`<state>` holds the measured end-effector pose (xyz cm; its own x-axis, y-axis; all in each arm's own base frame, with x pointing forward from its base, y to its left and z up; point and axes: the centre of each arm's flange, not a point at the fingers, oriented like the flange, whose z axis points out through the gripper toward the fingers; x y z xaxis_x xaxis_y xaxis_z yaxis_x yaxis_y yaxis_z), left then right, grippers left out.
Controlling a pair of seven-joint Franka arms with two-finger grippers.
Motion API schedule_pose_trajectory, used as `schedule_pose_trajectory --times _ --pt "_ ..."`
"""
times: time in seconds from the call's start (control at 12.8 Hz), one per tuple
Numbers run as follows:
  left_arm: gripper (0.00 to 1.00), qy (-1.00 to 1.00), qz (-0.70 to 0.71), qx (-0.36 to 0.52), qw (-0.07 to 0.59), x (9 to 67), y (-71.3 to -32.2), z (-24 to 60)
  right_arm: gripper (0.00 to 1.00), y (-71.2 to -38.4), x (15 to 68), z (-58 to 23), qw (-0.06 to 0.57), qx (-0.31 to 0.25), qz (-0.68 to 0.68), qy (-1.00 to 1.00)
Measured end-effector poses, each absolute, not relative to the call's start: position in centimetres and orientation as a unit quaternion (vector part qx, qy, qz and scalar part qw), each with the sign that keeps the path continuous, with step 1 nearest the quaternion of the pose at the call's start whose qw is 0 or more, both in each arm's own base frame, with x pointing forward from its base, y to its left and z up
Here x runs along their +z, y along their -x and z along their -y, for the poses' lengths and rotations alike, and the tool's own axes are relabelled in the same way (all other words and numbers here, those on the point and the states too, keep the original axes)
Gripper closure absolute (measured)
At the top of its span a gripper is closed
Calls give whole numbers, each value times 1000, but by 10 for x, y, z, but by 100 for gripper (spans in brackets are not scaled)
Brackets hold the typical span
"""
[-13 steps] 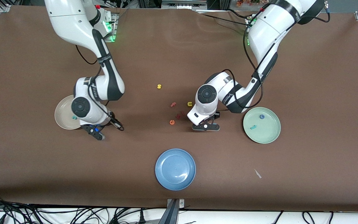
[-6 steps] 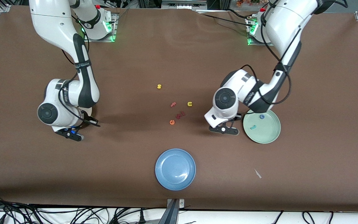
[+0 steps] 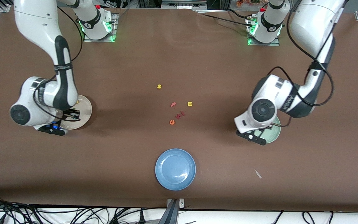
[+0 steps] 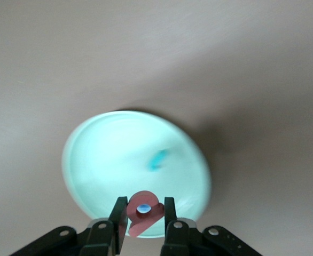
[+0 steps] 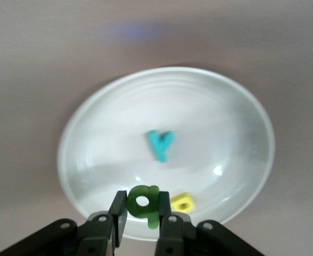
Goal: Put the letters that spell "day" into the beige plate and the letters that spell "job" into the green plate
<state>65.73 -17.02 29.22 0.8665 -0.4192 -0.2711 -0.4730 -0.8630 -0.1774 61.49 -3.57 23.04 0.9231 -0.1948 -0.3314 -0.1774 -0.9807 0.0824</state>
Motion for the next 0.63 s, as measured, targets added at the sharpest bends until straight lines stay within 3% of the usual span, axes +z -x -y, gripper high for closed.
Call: schedule_pose_trajectory --times 0.16,0.47,0.55,0.63 --pt "71 950 -270 120 106 283 -667 127 50 -612 226 62 7 -174 100 -980" --pt "71 946 -295 114 76 227 -670 94 7 -622 232 39 -2 -163 81 -983" --pt "71 945 -299 111 71 213 -666 96 0 -626 234 30 -4 -159 74 -984" --pt "71 945 -302 108 65 201 -662 95 0 -629 237 21 -9 -159 68 -985"
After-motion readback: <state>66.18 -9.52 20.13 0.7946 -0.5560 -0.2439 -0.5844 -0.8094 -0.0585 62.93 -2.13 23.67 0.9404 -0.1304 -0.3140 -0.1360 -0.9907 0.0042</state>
